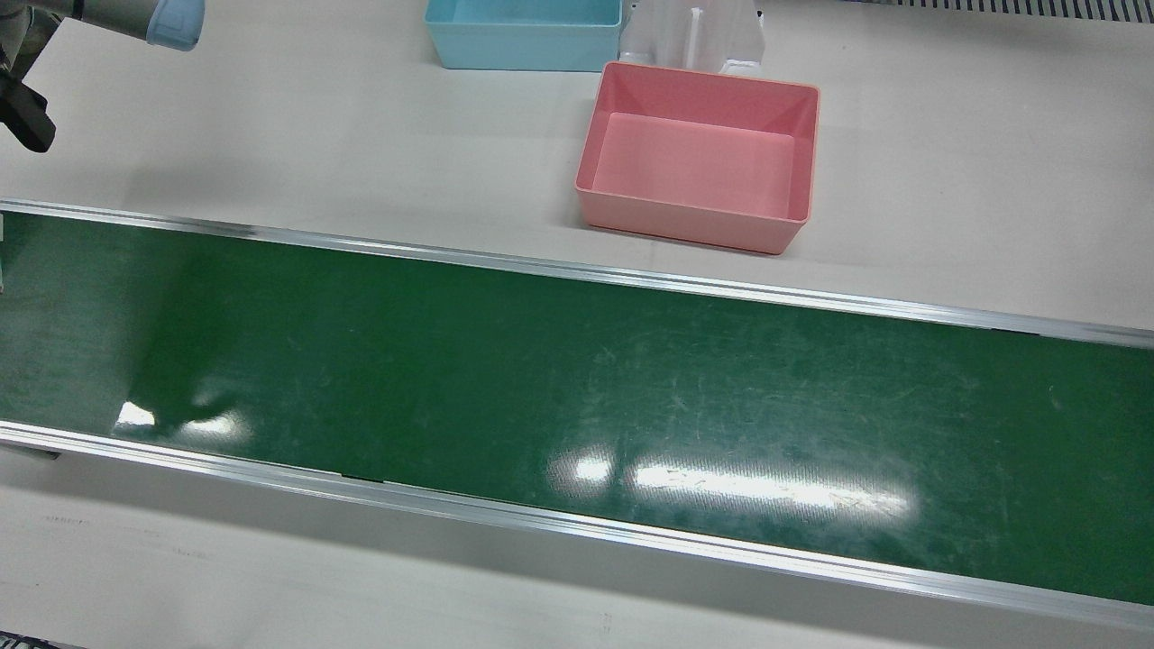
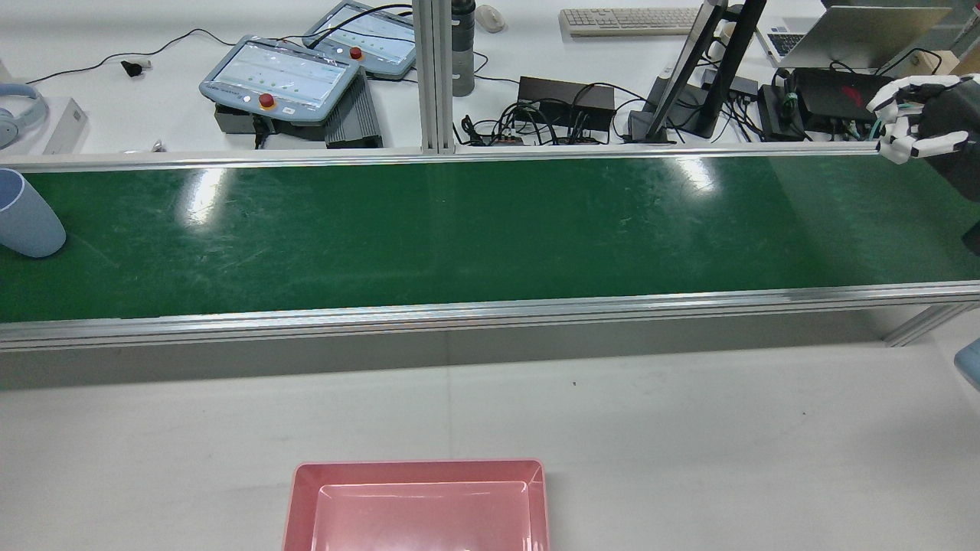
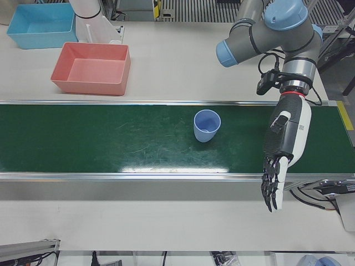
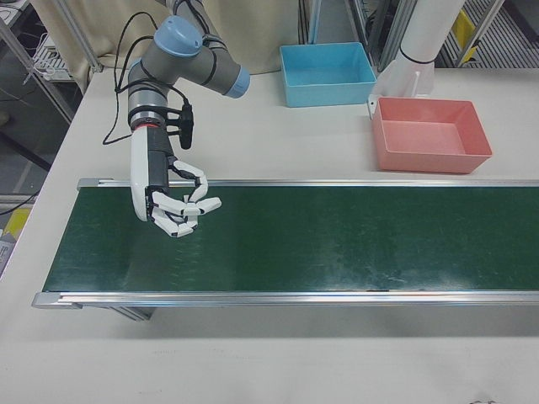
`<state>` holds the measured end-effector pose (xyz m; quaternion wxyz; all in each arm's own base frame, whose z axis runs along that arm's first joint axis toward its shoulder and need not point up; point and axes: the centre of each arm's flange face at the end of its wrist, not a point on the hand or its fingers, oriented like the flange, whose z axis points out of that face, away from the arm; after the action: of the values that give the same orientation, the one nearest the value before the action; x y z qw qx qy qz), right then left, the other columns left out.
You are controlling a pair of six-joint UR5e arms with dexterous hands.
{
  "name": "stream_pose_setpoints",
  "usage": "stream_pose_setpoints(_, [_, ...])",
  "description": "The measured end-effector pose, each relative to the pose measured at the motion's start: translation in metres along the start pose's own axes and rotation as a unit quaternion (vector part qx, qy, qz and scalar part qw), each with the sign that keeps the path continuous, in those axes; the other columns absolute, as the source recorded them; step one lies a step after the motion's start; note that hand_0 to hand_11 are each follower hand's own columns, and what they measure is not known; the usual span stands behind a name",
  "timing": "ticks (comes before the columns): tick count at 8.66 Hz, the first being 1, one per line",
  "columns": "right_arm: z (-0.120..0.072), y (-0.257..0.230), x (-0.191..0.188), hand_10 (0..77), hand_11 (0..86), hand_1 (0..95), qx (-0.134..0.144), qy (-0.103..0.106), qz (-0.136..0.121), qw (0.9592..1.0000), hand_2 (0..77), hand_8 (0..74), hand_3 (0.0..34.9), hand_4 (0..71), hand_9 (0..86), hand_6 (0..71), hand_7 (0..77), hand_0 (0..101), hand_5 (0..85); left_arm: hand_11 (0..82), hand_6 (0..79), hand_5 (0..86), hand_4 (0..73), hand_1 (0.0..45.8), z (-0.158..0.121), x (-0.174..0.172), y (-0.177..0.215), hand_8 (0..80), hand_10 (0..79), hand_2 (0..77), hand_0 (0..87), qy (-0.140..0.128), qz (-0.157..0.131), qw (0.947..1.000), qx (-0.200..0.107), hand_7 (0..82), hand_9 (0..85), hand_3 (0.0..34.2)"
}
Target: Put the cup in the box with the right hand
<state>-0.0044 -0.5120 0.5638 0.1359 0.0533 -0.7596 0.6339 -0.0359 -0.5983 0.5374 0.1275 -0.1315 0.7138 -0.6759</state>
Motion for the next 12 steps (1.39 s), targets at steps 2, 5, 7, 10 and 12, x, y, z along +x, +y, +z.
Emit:
stream_pose_setpoints(2, [-0.0013, -0.0006, -0.0004, 61.1, 70.4, 36.0, 0.001, 0.0, 0.0, 1.0, 60.0, 69.8, 10.2, 32.7, 70.4, 40.9, 69.8, 80, 27.8, 0.0, 0.0, 0.0, 0.0, 0.5, 0.0, 0.0, -0.0002, 0.0, 0.0, 0.5, 0.0, 0.0, 0.0, 1.0, 0.0, 0.0, 0.5, 0.0])
stream_pose_setpoints(5, [-0.0011, -0.0005, -0.0006, 58.4, 69.8, 36.0, 0.001, -0.001, 0.0, 1.0, 60.0, 69.8, 10.2, 32.2, 69.8, 39.3, 69.8, 80, 27.8, 0.0, 0.0, 0.0, 0.0, 0.5, -0.0001, 0.0002, 0.0002, 0.0, 0.0, 0.5, 0.0, 0.0, 0.0, 1.0, 0.0, 0.0, 0.5, 0.0])
stream_pose_setpoints(7, [-0.0005, -0.0009, 0.0, 59.5, 70.4, 36.0, 0.002, 0.0, 0.0, 1.0, 60.0, 69.8, 10.1, 33.3, 69.8, 39.3, 69.8, 80, 27.8, 0.0, 0.0, 0.0, 0.0, 0.5, 0.0, 0.0002, 0.0004, 0.0, 0.0, 0.5, 0.0, 0.0, 0.0, 1.0, 0.0, 0.0, 0.5, 0.0])
stream_pose_setpoints(10, [0.0012, -0.0023, 0.002, 56.7, 70.4, 36.0, 0.003, 0.001, 0.0, 1.0, 60.0, 69.8, 10.2, 31.6, 69.8, 39.3, 69.8, 80, 27.8, 0.0, 0.0, 0.0, 0.0, 0.5, -0.0001, 0.0, 0.0003, 0.0, 0.0, 0.5, 0.0, 0.0, 0.0, 1.0, 0.0, 0.0, 0.5, 0.0])
stream_pose_setpoints(12, [0.0018, -0.0044, 0.0044, 57.8, 69.8, 36.0, 0.004, 0.004, 0.0, 1.0, 60.0, 69.8, 10.2, 31.6, 70.4, 39.3, 69.8, 80, 26.7, 0.0, 0.0, 0.0, 0.0, 0.5, -0.0001, 0.0, 0.0002, 0.0, 0.0, 0.5, 0.0, 0.0, 0.0, 1.0, 0.0, 0.0, 0.5, 0.0])
